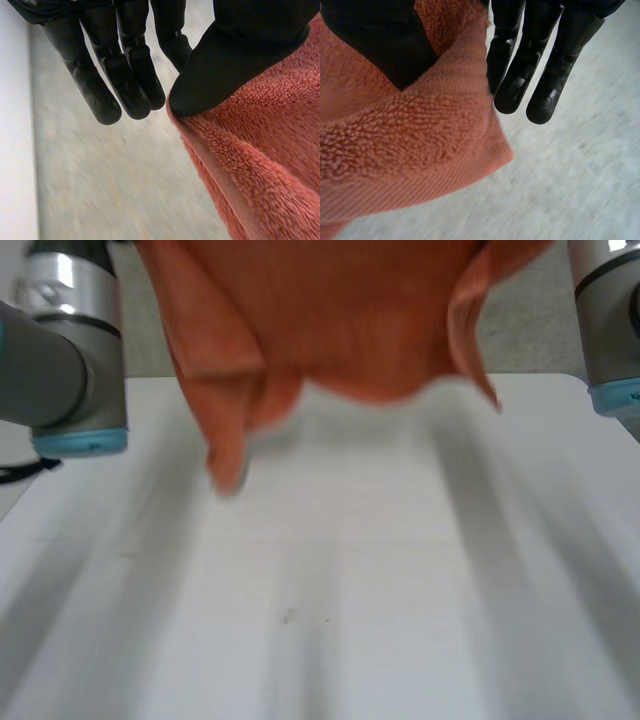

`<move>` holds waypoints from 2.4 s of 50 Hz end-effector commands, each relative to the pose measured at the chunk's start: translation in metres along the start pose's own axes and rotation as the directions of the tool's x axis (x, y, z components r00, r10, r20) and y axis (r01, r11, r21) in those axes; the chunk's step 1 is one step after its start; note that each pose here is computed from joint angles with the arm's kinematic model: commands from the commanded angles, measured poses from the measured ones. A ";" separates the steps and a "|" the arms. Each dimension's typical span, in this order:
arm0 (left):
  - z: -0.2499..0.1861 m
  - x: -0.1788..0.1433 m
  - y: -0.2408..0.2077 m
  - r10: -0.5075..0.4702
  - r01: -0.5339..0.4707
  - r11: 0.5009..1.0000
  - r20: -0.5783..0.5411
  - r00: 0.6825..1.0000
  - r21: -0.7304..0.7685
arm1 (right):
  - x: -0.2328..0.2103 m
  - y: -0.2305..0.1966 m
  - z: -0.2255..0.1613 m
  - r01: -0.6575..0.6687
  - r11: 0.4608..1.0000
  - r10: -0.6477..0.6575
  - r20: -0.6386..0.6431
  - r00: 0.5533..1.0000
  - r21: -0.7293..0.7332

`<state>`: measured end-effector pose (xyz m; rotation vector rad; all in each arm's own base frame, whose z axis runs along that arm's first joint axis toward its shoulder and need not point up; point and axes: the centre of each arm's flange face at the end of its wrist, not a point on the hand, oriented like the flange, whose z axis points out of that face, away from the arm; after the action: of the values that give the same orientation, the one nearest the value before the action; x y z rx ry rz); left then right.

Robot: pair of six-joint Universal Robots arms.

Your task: Fold the laundry

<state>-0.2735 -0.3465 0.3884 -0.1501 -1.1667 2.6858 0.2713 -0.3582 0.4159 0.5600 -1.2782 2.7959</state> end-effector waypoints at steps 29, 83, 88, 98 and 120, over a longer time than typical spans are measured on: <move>-0.205 -0.013 0.106 0.057 -0.126 0.693 -0.121 0.991 -0.710 | -0.065 0.150 -0.216 0.137 0.679 0.256 0.408 0.876 -0.721; -0.207 -0.012 0.105 0.050 -0.122 0.687 -0.120 0.991 -0.716 | -0.039 0.152 -0.251 0.137 0.452 0.430 0.350 0.832 -0.881; -0.208 -0.012 0.105 0.050 -0.122 0.686 -0.121 0.991 -0.717 | -0.041 0.156 -0.253 0.135 0.466 0.422 0.354 0.835 -0.875; -0.207 -0.012 0.106 0.050 -0.122 0.686 -0.120 0.991 -0.717 | -0.041 0.169 -0.248 0.134 0.499 0.385 0.358 0.851 -0.856; -0.225 -0.011 0.127 0.050 -0.140 0.627 -0.140 0.989 -0.766 | -0.001 0.181 -0.196 -0.116 0.631 0.298 0.101 0.949 -0.767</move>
<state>-0.2421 -0.2725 0.1494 -0.4801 -2.2339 2.0144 0.1977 -0.3153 0.1522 0.8621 -2.5478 1.9067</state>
